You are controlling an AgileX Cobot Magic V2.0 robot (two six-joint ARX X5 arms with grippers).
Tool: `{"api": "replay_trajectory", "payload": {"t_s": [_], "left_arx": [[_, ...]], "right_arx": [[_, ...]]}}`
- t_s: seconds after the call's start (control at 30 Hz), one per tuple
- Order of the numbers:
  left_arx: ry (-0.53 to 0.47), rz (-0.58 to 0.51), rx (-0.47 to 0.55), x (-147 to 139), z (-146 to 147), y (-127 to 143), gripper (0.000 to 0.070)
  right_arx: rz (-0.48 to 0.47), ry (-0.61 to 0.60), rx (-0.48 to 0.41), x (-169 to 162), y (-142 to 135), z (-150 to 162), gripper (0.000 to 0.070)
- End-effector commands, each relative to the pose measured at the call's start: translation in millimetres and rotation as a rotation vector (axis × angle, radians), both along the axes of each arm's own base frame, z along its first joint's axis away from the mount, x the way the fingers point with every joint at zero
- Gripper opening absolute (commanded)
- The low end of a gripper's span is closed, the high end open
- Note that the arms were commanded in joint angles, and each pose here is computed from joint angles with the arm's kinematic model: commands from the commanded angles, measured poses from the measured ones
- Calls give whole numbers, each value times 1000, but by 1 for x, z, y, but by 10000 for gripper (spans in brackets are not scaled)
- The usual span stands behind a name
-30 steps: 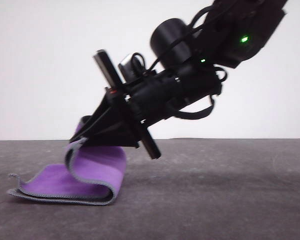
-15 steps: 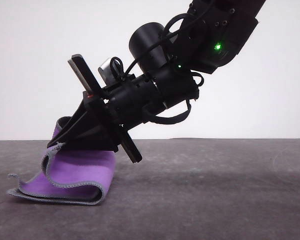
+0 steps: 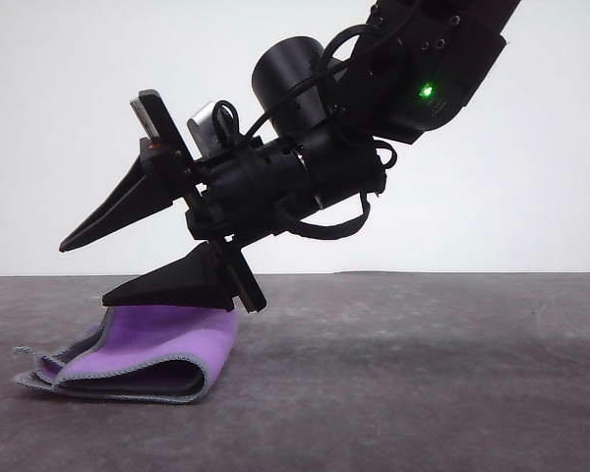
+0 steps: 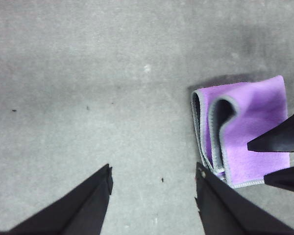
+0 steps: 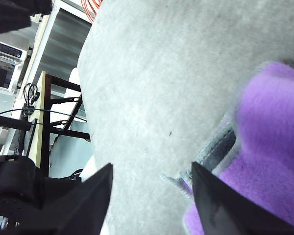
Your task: Fold clothes
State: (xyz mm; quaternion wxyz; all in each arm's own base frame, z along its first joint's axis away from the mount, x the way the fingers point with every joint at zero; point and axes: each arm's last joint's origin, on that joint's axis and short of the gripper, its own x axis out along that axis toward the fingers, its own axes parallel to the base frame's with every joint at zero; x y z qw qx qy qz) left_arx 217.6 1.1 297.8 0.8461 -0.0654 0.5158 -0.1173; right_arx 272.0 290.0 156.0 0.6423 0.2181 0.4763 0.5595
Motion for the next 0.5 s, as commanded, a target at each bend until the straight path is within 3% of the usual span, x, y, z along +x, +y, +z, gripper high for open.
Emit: {"api": "replay_trajectory", "payload": {"t_s": [0.0,0.27,0.47], "left_arx": [[-4,7,-3,2,1,0,325],[-4,6,-3,2,1,0,325],[-9,6,-2,3,1,0,325]], "right_arx": [[10,6,2,1,7,-4,333],[38,-42,10,7,-4,1,334],[-26,-104,-95,22,-42,15,334]]}}
